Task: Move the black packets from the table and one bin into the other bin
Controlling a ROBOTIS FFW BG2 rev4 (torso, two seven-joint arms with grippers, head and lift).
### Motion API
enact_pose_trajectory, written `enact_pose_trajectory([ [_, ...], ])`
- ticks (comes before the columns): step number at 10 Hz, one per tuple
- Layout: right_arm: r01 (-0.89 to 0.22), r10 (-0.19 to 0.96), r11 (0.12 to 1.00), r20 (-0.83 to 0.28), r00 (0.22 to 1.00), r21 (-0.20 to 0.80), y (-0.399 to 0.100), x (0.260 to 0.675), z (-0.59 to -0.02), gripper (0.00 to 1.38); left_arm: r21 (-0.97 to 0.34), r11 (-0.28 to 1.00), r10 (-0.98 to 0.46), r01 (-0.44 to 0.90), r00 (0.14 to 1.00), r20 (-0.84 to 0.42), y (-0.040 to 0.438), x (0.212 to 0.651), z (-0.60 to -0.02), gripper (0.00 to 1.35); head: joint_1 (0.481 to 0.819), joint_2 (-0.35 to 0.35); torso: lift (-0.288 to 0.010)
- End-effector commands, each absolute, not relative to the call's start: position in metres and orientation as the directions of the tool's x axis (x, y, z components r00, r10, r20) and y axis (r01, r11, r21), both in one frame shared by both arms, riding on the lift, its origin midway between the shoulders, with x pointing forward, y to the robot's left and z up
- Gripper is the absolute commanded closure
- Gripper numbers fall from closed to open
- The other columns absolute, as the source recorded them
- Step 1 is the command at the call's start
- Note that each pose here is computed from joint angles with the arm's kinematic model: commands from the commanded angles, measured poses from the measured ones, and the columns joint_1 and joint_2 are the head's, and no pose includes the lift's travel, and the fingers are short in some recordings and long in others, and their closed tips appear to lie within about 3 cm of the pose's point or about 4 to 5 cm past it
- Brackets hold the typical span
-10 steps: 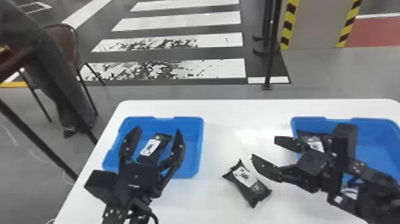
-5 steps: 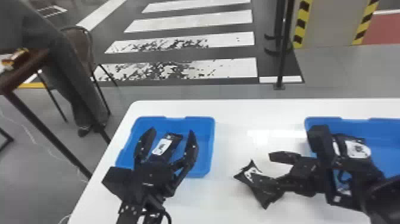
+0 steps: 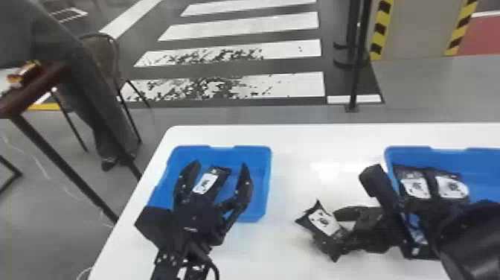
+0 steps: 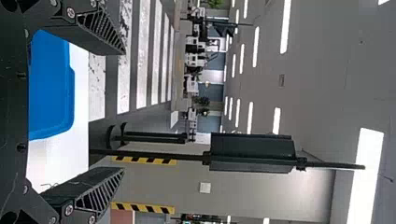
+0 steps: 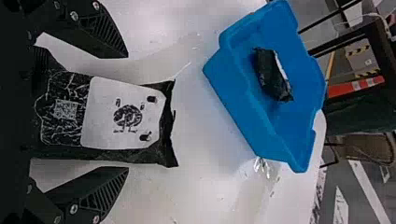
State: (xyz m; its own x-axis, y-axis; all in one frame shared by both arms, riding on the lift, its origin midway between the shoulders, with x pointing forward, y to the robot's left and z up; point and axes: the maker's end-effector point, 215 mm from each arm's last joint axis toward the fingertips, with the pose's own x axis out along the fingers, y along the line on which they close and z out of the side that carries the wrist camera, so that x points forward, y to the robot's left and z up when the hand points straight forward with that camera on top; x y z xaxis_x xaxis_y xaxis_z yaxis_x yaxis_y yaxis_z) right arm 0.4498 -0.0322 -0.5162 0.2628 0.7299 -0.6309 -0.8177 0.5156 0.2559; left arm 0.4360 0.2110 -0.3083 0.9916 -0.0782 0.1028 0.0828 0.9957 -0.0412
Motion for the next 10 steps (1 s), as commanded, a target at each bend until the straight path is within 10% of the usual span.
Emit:
enact_pose_trajectory([
  [1,-0.808,0.725,0.519,-0.644,0.243,0.279,-0.034,0.446,-0.527,0.28,-0.043,0.996,-0.079,0.084,0.992,0.099,0.211,0.436,-0.31,0.15,0.695,0.224,-0.11],
  [3,-0.823,0.742,0.502,-0.621,0.253,0.265,-0.025,0.448,-0.516,1.08,-0.047,0.995,-0.079,0.084,0.992,0.099,0.211,0.436,-0.31,0.15,0.695,0.223,-0.11],
  [7,-0.836,0.766,0.49,-0.579,0.277,0.247,-0.015,0.45,-0.499,1.07,-0.047,0.995,-0.079,0.084,0.991,0.107,0.211,0.436,-0.309,0.15,0.695,0.234,-0.11],
  [10,-0.761,0.729,0.643,-0.378,0.571,0.091,-0.066,0.481,-0.406,1.07,-0.045,0.995,-0.078,0.084,0.99,0.119,0.211,0.434,-0.305,0.15,0.695,0.233,-0.11],
])
